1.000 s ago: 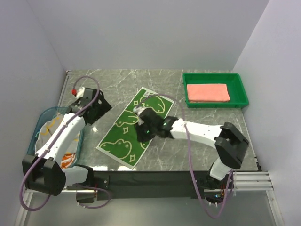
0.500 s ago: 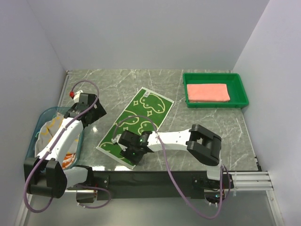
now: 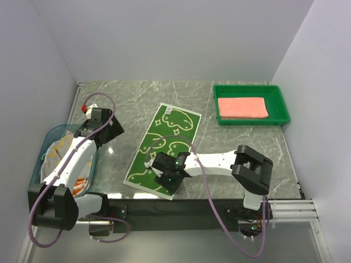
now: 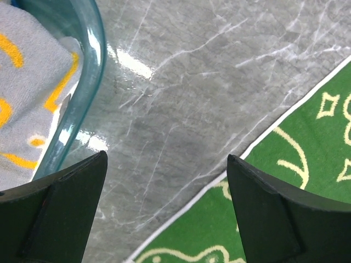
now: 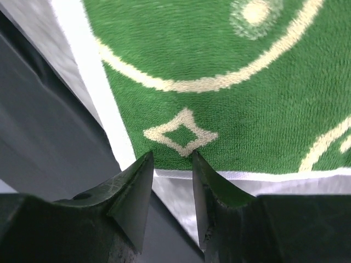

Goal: Fold and stack the towels
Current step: Flatten out the crumpled towel

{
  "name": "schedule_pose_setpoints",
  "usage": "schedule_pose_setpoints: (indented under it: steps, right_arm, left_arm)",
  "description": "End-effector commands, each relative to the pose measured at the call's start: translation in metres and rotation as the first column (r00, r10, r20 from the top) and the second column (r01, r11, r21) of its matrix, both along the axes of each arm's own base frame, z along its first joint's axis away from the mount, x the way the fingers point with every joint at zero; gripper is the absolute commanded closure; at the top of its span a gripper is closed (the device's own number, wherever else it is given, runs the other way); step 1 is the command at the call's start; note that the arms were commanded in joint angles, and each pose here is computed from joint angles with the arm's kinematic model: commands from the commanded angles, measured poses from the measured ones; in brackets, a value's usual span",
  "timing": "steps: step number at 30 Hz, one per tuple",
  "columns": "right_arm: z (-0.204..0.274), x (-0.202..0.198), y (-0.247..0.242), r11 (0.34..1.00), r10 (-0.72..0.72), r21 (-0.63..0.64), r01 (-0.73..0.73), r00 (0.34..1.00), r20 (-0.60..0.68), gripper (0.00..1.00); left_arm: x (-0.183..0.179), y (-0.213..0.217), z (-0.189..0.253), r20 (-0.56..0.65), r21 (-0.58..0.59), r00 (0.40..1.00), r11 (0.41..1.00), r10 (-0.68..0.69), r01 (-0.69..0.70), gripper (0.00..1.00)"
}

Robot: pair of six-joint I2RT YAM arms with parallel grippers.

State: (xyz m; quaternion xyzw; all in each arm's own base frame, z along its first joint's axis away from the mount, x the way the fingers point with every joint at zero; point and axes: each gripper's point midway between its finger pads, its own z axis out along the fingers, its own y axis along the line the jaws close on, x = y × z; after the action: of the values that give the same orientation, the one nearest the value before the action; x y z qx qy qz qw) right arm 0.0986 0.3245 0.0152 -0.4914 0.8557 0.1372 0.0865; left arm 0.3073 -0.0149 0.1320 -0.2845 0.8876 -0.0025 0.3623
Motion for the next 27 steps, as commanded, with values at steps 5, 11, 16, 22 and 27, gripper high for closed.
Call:
schedule_pose_setpoints:
  steps: [5, 11, 16, 22, 27]
  right_arm:
    - [-0.010, -0.008, -0.101, 0.938, -0.213, -0.295, 0.184, 0.975, -0.070, 0.58]
    - [0.052, 0.050, -0.067, 0.941, -0.335, 0.021, 0.337, 0.940, -0.059, 0.59]
    - [0.104, 0.154, -0.071, 0.824, -0.531, 0.260, 0.503, 0.846, 0.049, 0.59]
    - [0.115, 0.255, -0.064, 0.735, -0.638, 0.363, 0.573, 0.765, 0.084, 0.67]
    - [0.087, 0.306, -0.068, 0.679, -0.702, 0.356, 0.642, 0.710, 0.060, 0.69]
  left_arm:
    - [0.007, -0.015, 0.006, 0.049, -0.052, 0.996, 0.995, -0.081, 0.083, 0.04]
    - [0.016, -0.054, 0.003, 0.022, -0.182, 0.982, 0.965, -0.188, 0.189, 0.04]
    - [0.053, -0.095, 0.019, 0.023, -0.203, 0.975, 0.953, -0.223, 0.223, 0.09]
    - [0.106, -0.169, 0.005, -0.005, -0.258, 0.960, 0.928, -0.279, 0.269, 0.24]
    - [0.141, -0.195, -0.014, -0.009, -0.278, 0.963, 0.926, -0.268, 0.255, 0.35]
